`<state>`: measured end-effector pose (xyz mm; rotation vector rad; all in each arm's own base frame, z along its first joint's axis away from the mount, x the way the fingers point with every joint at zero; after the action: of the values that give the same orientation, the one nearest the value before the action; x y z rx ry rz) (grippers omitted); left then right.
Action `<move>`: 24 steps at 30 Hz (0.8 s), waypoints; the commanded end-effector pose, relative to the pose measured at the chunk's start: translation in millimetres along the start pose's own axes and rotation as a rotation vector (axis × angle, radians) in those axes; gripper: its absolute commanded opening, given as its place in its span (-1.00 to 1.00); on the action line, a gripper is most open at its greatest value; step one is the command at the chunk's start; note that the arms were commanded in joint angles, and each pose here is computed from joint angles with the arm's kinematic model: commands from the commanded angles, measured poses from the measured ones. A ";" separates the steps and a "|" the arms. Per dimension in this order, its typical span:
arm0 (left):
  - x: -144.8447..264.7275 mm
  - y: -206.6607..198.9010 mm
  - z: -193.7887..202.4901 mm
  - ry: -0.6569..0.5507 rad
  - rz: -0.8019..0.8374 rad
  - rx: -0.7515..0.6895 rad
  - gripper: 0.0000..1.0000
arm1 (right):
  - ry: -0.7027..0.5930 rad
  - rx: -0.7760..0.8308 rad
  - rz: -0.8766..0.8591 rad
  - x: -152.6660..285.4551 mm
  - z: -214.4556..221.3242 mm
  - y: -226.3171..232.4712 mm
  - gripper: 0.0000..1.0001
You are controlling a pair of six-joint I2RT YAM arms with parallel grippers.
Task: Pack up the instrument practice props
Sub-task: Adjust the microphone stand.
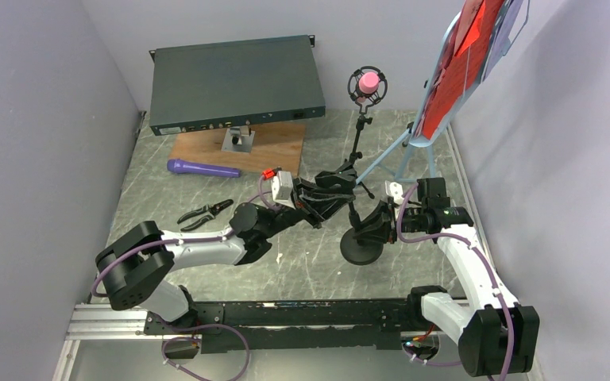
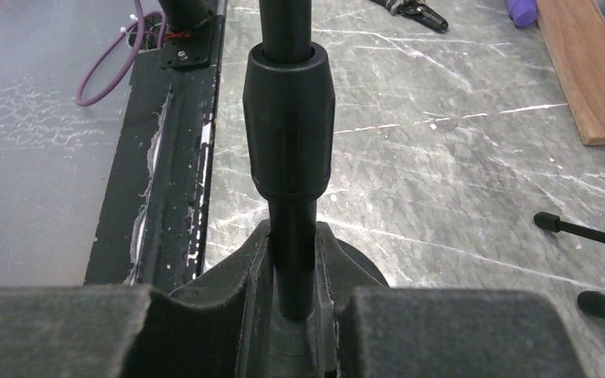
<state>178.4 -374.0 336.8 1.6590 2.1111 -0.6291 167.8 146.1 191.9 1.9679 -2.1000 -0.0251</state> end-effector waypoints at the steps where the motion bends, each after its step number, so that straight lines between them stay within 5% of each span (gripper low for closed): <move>1: -7.7 -8.6 -16.9 -0.055 0.055 -0.026 -1.00 | -0.065 0.089 -0.036 -0.3 -22.0 2.0 -1.00; 19: 38.2 -19.4 105.6 0.373 0.105 0.178 -1.00 | -0.074 0.051 -0.036 0.1 -26.3 0.3 -1.00; 24: 39.3 -16.1 94.4 0.333 0.063 0.168 0.08 | -0.074 0.049 -0.035 0.1 -25.8 -0.1 -1.00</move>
<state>171.8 -398.3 268.2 1.8937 2.2271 -0.5801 165.4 146.4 190.1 1.9126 -2.0648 -0.0977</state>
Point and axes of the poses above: each gripper's point midway between its finger pads, its own x axis back along the fingers, its own y axis along the line the jaws close on, z = x × y, the point moved 3 cm from there along x, back along the fingers, and after that the axes turned 5 degrees about -x, right-handed, at the moved point
